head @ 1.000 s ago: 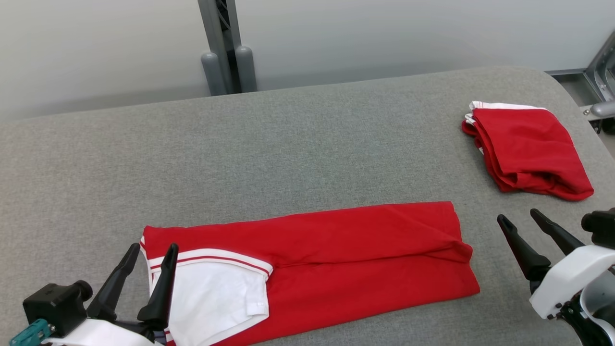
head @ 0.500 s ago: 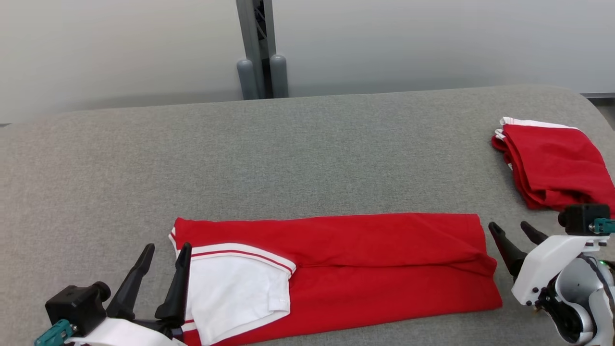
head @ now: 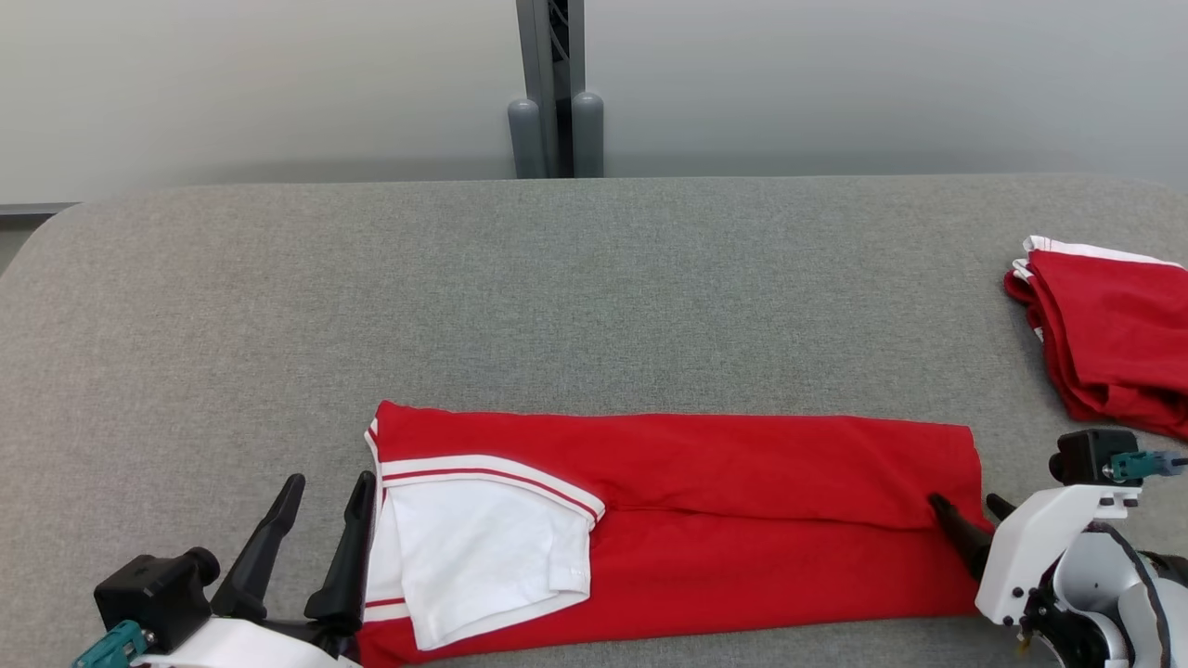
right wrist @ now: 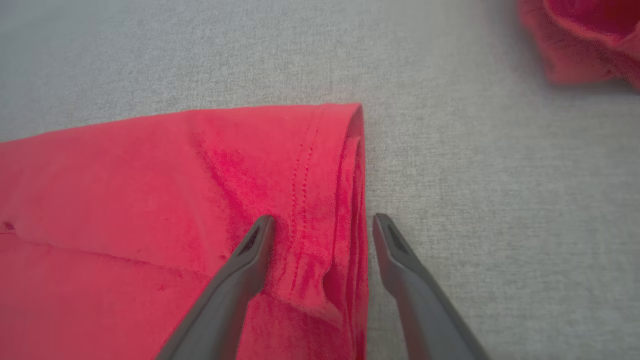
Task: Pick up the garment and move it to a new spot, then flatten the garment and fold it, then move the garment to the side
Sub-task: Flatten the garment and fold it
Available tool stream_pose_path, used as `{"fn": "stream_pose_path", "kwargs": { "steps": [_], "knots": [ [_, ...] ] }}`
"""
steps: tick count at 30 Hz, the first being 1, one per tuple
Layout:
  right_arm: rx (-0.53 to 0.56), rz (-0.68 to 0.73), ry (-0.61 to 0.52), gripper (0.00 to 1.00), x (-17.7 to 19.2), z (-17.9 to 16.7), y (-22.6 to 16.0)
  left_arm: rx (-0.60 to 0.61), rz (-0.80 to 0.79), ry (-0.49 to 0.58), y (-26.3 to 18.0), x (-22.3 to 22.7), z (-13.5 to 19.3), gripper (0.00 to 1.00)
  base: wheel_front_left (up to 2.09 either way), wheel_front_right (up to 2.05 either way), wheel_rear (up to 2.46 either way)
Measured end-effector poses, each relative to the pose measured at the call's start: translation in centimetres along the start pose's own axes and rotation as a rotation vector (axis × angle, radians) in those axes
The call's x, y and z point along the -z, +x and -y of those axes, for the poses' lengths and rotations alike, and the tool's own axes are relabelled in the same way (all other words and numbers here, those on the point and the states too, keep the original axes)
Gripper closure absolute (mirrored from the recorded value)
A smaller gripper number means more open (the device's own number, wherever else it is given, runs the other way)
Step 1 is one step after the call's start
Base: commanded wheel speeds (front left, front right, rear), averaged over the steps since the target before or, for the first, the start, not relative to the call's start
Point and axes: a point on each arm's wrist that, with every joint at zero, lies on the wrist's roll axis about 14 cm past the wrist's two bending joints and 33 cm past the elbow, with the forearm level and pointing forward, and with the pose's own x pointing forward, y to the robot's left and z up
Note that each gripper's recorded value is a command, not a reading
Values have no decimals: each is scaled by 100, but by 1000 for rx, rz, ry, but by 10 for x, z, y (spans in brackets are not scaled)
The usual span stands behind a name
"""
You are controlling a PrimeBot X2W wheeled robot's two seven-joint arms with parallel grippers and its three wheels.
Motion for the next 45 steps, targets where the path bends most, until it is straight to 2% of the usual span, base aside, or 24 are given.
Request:
{"fn": "stream_pose_path", "kwargs": {
  "steps": [11,12,13,15,18,21,31,40,45],
  "knots": [
    [-15,-79,0,0,18,-8,8,-13,9,0,-2,-1,-4,0,0,0,0],
    [-16,-80,-1,4,18,-9,9,-14,10,1,-2,-2,-4,0,0,0,0],
    [-16,-80,-1,15,18,-9,9,-14,10,1,-2,-2,-4,0,0,0,0],
    [-14,-81,-4,51,18,-9,10,-13,10,1,-2,-2,-4,0,0,0,0],
    [-15,-82,-7,68,18,-10,13,-13,9,-1,-2,-2,-4,0,0,0,0],
    [-14,-61,-5,100,16,-11,14,-11,10,0,-2,-2,-4,0,0,0,0],
    [12,52,20,100,-20,9,-1,17,0,0,-3,1,5,0,0,0,0],
    [93,152,-37,100,-67,49,-43,82,1,1,3,1,26,0,0,0,0],
    [143,178,-51,100,-79,66,-64,111,-6,-1,6,3,35,0,0,0,0]
  ]
}}
